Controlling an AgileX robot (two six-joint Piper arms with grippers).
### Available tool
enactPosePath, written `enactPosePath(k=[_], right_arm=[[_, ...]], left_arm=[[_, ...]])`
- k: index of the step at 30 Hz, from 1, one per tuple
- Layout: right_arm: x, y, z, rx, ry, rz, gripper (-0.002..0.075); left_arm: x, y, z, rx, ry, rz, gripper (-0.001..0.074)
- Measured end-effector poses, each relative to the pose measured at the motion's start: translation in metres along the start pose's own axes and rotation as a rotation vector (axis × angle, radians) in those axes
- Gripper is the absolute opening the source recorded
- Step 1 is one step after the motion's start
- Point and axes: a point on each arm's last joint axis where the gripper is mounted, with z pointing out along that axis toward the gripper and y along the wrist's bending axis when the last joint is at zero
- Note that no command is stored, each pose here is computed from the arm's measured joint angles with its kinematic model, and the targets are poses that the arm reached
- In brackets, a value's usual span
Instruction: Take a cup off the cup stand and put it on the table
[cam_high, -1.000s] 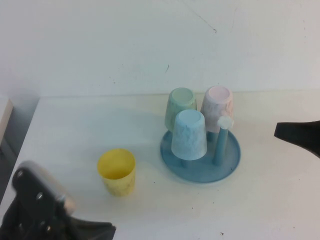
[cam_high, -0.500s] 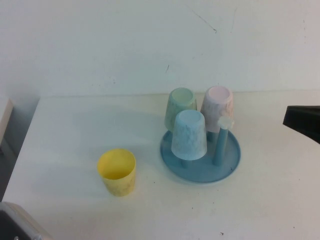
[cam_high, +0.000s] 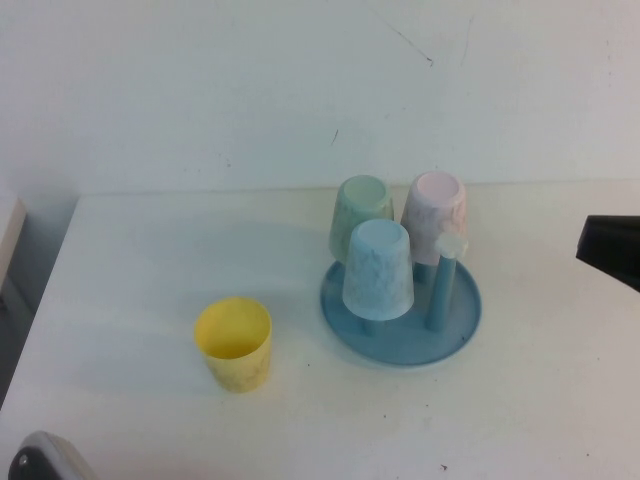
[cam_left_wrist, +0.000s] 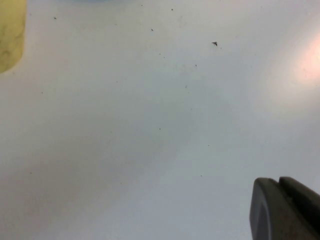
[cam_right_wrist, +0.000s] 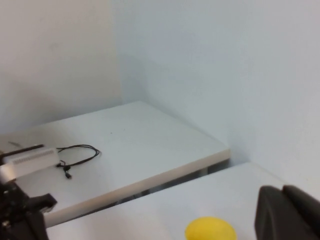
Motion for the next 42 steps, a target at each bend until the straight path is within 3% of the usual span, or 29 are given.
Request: enactPosePath(k=[8, 11, 15, 21, 26, 35, 42], right_arm=[[-0.013, 0.052, -0.011, -0.102, 0.074, -0.244, -0.0001], [-0.009, 0.067, -0.020, -0.073, 0.189, -0.282, -0.0001], [-0.007, 0.077, -0.037, 0.151, 0.292, -0.378, -0.0001], [-0.003, 0.095, -0.067, 0.539, 0.191, -0.551, -0.0001], [0.017, 0.100, -0.086, 0.755, 0.107, -0.606, -0.0001], [0.063, 0.080, -0.100, 0.978, 0.122, -0.534, -0.0001], [0.113, 0.068, -0.108, 1.070, 0.223, -0.272, -0.0001]], left_arm=[[0.002, -0.002, 0.000, 0.018, 0.017, 0.002, -0.0001], [0.002, -0.002, 0.000, 0.018, 0.017, 0.002, -0.0001], [0.002, -0.002, 0.000, 0.023, 0.022, 0.002, -0.0001], [0.004, -0.004, 0.000, 0.039, 0.040, 0.002, -0.0001], [0.004, -0.004, 0.000, 0.039, 0.040, 0.002, -0.0001], [0.004, -0.004, 0.000, 0.040, 0.041, 0.002, -0.0001], [0.004, -0.004, 0.000, 0.042, 0.043, 0.002, -0.0001]])
